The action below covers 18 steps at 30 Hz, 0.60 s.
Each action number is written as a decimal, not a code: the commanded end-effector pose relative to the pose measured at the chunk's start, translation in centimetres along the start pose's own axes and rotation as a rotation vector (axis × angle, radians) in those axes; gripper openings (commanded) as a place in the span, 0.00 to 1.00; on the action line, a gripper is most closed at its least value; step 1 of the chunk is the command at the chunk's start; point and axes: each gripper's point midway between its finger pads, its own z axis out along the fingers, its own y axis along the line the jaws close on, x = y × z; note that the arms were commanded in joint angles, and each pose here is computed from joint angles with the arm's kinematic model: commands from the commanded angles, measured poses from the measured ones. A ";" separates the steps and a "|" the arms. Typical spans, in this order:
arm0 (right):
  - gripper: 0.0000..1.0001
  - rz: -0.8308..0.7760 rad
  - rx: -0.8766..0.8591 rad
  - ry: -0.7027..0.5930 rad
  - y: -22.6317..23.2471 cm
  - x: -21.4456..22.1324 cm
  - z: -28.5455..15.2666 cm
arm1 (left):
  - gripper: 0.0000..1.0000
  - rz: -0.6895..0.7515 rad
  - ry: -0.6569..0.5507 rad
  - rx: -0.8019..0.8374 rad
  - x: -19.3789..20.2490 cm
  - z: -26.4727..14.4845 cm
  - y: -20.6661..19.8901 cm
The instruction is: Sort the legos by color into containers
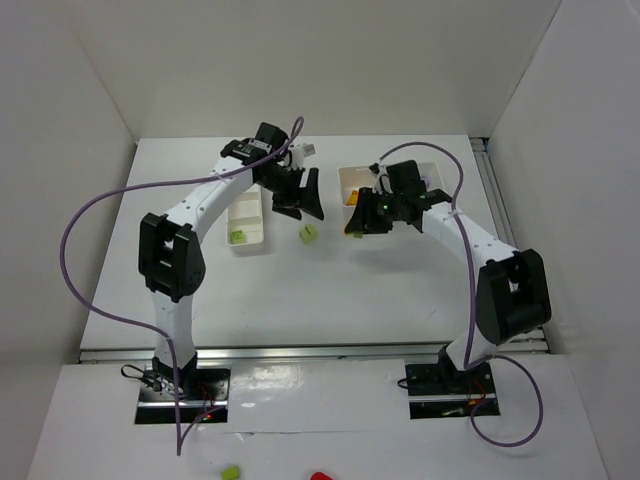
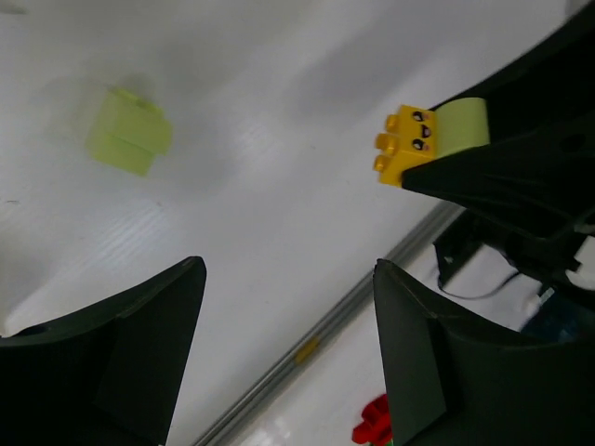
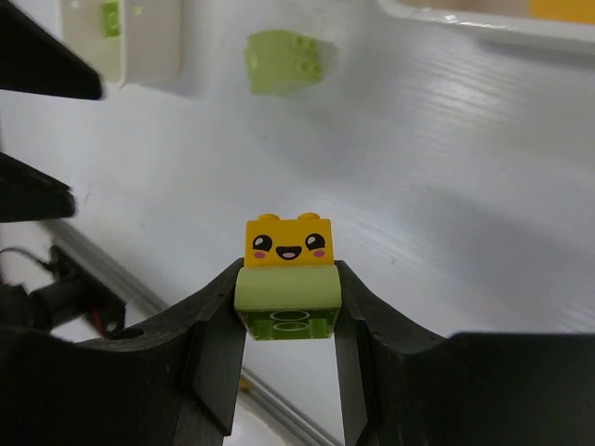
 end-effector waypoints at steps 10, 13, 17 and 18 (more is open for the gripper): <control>0.14 -0.161 -0.632 -0.033 9.4 -1.6 -5.1 | 0.83 0.157 -0.004 0.651 1.5 -5.1 -9.1; 0.14 -0.165 -0.655 -0.028 9.8 -1.5 -5.4 | 0.83 0.164 -0.001 0.719 1.8 -5.3 -9.7; 0.14 -0.168 -0.674 -0.017 10.0 -1.3 -5.6 | 0.82 0.161 -0.011 0.726 1.7 -5.1 -9.6; 0.14 -0.168 -0.674 -0.017 10.0 -1.3 -5.6 | 0.82 0.167 -0.020 0.717 1.6 -5.3 -9.7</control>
